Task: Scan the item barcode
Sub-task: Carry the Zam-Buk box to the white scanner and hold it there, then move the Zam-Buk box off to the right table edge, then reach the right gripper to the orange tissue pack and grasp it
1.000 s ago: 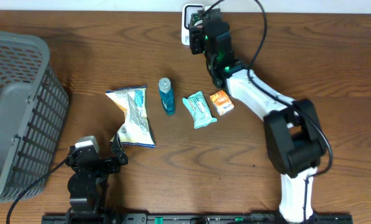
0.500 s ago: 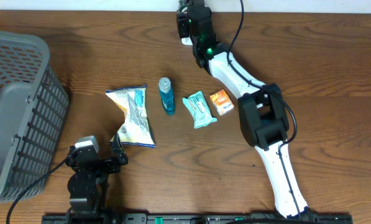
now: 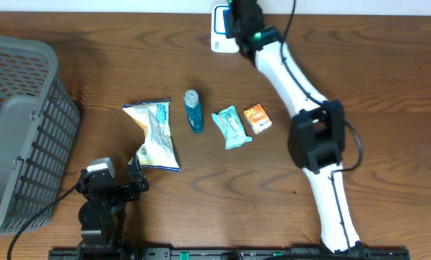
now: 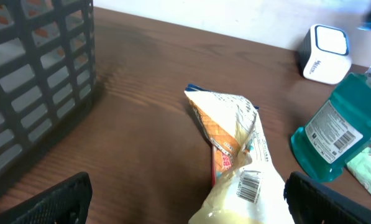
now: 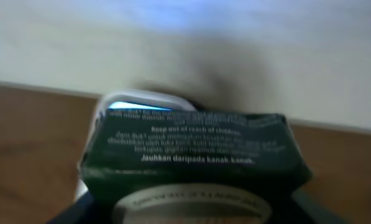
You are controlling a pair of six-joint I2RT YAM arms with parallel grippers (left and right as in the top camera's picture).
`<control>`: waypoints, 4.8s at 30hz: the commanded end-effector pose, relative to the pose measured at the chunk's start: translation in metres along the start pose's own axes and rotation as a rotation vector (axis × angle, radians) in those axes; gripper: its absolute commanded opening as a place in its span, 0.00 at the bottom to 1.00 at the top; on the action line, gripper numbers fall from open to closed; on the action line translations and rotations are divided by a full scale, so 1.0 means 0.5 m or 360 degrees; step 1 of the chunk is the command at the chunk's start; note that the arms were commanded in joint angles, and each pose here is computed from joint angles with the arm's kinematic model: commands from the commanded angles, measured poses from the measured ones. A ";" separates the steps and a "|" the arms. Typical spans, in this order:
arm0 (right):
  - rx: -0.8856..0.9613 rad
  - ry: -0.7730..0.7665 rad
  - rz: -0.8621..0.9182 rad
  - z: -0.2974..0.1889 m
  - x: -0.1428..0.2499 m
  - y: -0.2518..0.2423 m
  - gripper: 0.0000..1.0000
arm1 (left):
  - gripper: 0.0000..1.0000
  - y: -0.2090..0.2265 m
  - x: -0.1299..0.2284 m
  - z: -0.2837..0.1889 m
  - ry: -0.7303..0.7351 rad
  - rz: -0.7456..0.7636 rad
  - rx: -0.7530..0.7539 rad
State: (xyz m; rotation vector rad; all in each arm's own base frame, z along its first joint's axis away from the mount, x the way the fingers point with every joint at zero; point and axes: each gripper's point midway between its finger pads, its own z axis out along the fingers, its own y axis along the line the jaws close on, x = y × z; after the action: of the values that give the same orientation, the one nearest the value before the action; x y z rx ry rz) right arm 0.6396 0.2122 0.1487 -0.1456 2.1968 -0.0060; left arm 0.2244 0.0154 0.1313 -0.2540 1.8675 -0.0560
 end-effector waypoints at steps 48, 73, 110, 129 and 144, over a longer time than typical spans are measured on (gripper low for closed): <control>0.1222 0.1098 0.1544 -0.459 0.631 -1.163 0.53 | 0.98 0.002 0.000 0.000 -0.0007 -0.0019 -0.0005; 0.0453 0.0374 0.1615 -0.562 0.159 -0.914 0.99 | 0.98 0.002 0.000 0.000 -0.0008 -0.0019 -0.0005; 0.0140 0.1512 0.1508 -0.258 0.537 -0.062 0.56 | 0.98 0.002 0.000 0.000 -0.0007 -0.0019 -0.0005; -0.0689 0.1694 0.1301 -0.382 0.491 -0.050 0.01 | 0.98 0.002 0.000 0.000 -0.0007 -0.0019 -0.0005; -0.1172 0.2215 0.0946 -0.689 0.514 -0.080 0.01 | 0.98 0.002 0.000 0.000 -0.0008 -0.0018 -0.0005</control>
State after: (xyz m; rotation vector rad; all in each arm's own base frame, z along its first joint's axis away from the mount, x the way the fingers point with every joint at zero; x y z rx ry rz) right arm 0.2212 0.1220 0.1423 0.4533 3.4484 1.3511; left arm 0.2243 0.0155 0.1312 -0.2544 1.8682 -0.0556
